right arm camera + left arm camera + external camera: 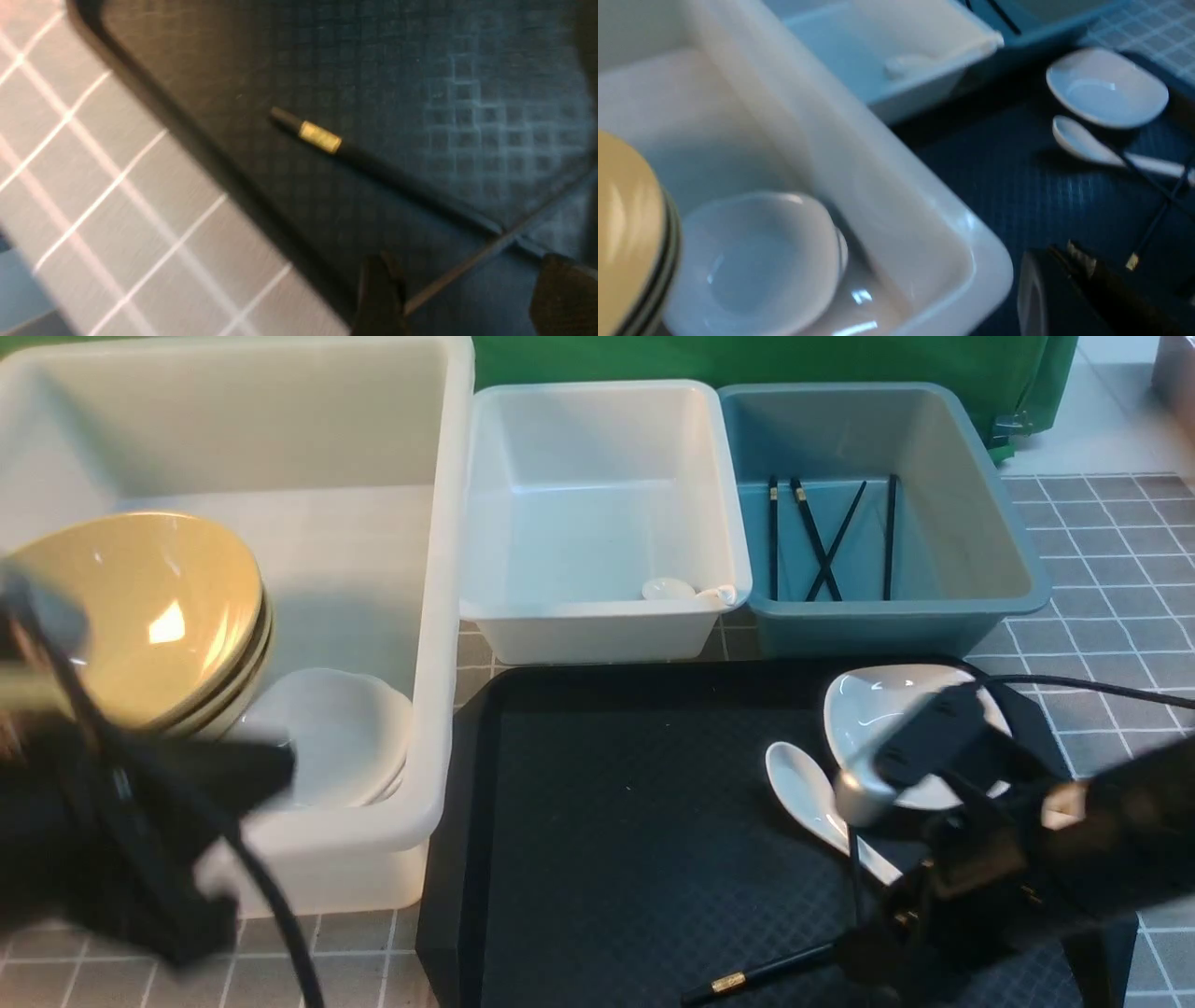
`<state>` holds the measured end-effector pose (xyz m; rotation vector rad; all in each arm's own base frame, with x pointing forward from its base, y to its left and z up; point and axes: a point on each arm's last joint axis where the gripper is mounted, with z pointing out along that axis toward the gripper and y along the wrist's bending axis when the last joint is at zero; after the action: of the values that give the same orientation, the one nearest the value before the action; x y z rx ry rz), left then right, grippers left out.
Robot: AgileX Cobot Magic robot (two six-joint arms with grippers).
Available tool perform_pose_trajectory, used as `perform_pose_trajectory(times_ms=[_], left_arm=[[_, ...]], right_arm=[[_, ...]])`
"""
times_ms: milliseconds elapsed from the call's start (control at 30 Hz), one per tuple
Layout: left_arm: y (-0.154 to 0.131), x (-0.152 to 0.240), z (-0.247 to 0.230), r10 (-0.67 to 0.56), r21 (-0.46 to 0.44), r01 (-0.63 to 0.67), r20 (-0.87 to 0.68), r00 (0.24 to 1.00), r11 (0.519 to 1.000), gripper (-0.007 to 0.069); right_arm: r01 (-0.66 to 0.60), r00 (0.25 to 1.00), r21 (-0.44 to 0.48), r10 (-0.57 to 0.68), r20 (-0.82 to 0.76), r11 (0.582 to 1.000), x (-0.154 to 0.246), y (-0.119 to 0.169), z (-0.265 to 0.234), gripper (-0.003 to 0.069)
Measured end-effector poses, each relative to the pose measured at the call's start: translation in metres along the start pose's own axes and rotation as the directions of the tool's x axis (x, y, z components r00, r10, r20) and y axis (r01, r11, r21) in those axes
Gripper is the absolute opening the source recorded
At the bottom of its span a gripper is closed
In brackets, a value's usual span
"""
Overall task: On grey table put chopsticks spoon bowls plates into blue grey white boxes.
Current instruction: 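Grasp the chopsticks with the right gripper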
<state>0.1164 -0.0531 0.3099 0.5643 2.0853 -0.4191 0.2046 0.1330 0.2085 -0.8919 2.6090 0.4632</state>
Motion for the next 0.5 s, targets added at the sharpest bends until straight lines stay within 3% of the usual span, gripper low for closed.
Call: perform_pose_trajectory(times_ms=[167,333,500], left_arm=[[-0.004,0.054,0.013,-0.038,0.024,0.041,-0.12,0.992,0.999,-0.0008],[-0.003,0.062,0.016,-0.049,0.009,0.05,-0.123,0.991,0.999,-0.0008],[0.0,0.058,0.017,-0.049,-0.023,0.048,-0.079,0.996,0.999,-0.0008]], right_arm=[[-0.148,0.984,0.113,0.158,-0.082,0.983,-0.019,-0.022,0.034,0.0459],[-0.202,0.969,0.138,0.218,-0.113,0.97,-0.024,-0.03,0.053,0.0422],[-0.217,0.965,0.147,0.235,-0.116,0.965,-0.025,-0.032,0.06,0.0206]])
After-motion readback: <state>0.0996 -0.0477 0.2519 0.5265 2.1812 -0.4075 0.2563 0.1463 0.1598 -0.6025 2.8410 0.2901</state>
